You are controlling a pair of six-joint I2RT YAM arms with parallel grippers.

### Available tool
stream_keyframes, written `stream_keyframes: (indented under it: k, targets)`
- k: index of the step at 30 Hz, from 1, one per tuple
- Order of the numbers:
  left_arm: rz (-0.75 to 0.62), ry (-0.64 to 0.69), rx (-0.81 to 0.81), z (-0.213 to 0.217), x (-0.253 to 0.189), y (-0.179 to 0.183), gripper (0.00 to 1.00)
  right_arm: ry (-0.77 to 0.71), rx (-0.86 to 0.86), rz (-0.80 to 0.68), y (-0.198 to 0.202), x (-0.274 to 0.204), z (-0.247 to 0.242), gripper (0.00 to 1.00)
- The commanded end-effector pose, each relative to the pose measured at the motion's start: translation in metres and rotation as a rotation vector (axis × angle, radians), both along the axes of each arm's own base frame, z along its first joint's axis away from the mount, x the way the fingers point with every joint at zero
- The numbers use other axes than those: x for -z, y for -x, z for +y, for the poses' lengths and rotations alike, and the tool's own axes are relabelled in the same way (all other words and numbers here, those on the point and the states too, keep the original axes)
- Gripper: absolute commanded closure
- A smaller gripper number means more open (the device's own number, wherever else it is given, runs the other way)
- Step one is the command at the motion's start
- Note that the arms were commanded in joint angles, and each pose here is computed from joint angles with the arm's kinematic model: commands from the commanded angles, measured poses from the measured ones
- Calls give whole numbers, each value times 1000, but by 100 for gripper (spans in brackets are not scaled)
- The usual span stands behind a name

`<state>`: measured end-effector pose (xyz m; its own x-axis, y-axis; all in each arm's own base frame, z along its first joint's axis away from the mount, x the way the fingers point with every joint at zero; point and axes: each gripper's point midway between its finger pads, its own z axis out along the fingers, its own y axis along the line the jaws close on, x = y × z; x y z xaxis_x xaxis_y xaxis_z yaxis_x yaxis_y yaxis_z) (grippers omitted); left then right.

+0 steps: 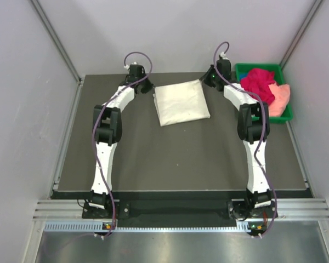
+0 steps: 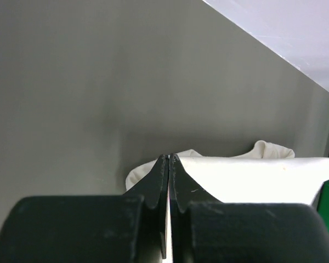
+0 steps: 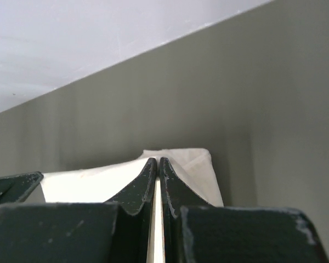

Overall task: Fold and stack the t-shirts
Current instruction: Fold the tshirt

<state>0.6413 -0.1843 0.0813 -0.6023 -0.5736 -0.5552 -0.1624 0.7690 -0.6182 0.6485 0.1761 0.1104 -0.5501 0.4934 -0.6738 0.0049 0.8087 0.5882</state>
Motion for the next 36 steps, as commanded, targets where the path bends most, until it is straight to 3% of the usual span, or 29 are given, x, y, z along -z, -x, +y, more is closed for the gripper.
stream_keyframes:
  k: [1, 8, 16, 17, 23, 27, 28, 30, 33, 34, 36]
  targets:
    - [-131, 20, -35, 11, -64, -15, 100, -46, 15, -186, -17, -66, -8, 100]
    - [-136, -54, -91, 28, -83, -3, 100, -111, 6, -251, -8, -94, 0, 100]
    - [-154, -115, -156, 46, -73, -10, 100, -194, -15, -219, -22, -57, 14, 100]
    - [-90, -141, -160, 49, -48, -8, 100, -201, -13, -222, -25, -55, 14, 100]
    - [-53, -183, -221, 67, -12, -12, 100, -244, -43, -214, -44, -27, 27, 99]
    - [-59, -106, -134, 54, 6, -27, 99, -193, -50, -220, -52, -23, 22, 84]
    - [-74, -88, -133, 53, 7, -35, 85, -176, -44, -210, -50, -23, 18, 81]
    - [-87, -22, -96, 50, 4, -39, 77, -137, -15, -209, -41, -31, 3, 65]
    - [-45, 9, -149, 72, 2, -30, 76, -67, -15, -207, -24, -50, -16, 43]
    - [-83, -3, -163, 78, -24, -28, 74, -37, -27, -202, -20, -53, -23, 36]
    - [-77, -44, -171, 84, -34, -17, 72, 47, -96, -191, -2, -57, -29, 35]
